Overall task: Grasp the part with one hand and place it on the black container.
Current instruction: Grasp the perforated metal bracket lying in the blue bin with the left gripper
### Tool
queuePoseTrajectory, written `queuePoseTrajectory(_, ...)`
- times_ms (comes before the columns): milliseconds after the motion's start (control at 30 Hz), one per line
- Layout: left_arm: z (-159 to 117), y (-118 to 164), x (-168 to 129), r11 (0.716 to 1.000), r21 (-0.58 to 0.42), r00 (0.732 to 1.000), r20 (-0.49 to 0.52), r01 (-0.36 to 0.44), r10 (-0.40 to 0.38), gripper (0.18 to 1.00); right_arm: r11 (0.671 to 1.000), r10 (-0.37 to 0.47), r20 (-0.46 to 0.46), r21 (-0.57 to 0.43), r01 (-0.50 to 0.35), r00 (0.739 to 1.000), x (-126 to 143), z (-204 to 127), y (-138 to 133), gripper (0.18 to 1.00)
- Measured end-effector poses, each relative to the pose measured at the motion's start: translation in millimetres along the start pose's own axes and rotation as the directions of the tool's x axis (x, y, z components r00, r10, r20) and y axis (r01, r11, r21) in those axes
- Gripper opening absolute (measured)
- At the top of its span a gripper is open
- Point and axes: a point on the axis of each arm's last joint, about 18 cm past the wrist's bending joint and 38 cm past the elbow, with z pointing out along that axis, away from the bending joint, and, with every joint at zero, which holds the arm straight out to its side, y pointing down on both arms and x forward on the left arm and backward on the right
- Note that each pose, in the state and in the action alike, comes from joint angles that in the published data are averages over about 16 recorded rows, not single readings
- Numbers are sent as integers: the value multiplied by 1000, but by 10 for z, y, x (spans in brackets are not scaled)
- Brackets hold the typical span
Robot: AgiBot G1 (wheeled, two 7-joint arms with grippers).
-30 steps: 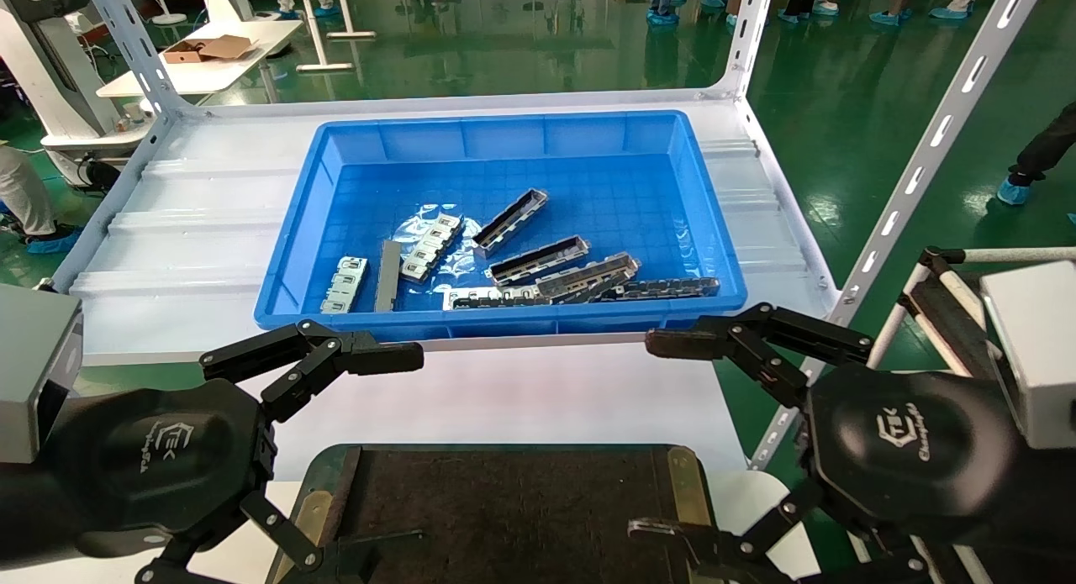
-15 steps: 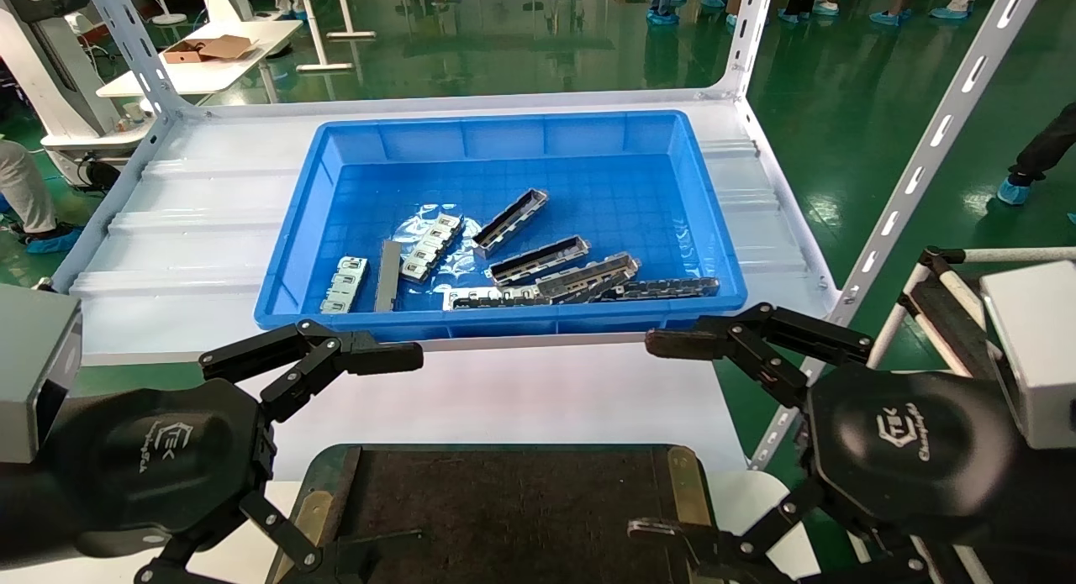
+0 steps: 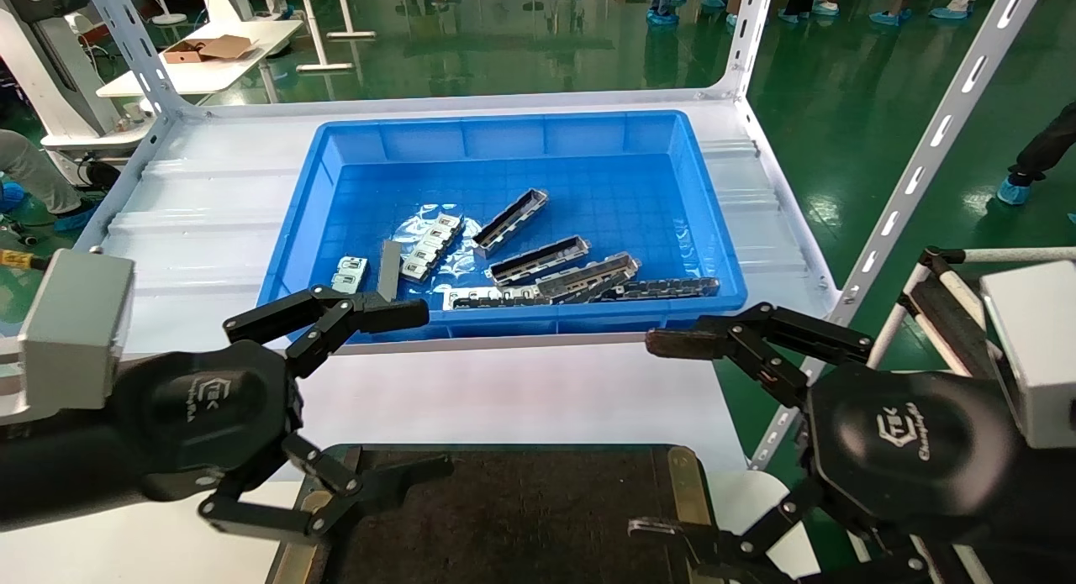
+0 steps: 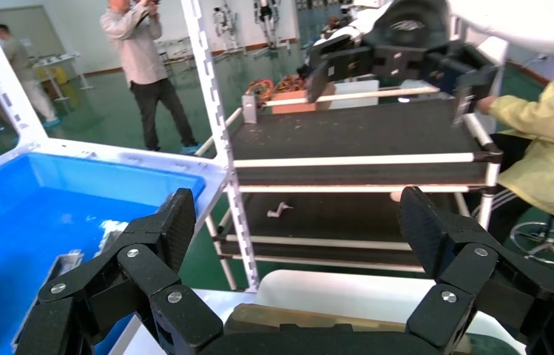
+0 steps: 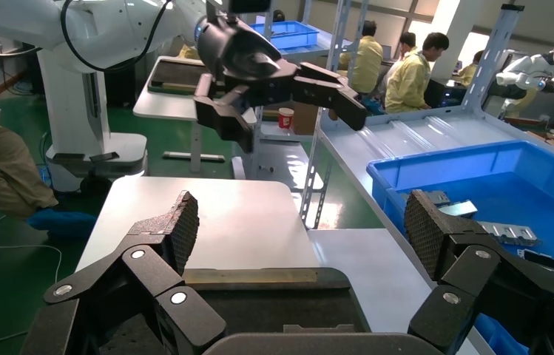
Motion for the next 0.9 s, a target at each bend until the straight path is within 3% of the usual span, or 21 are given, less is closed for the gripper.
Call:
queuePoseTrajectory(500,333,240,-466,1000,-30,990,141,-6,10,1001,1000,0,0,0,0,1000,0,0,0,1001)
queuePoseTrajectory(900,702,428,-1102,998,-66,954,300,11,10,1001,1000,0,0,0,0,1000,0,0,0,1001)
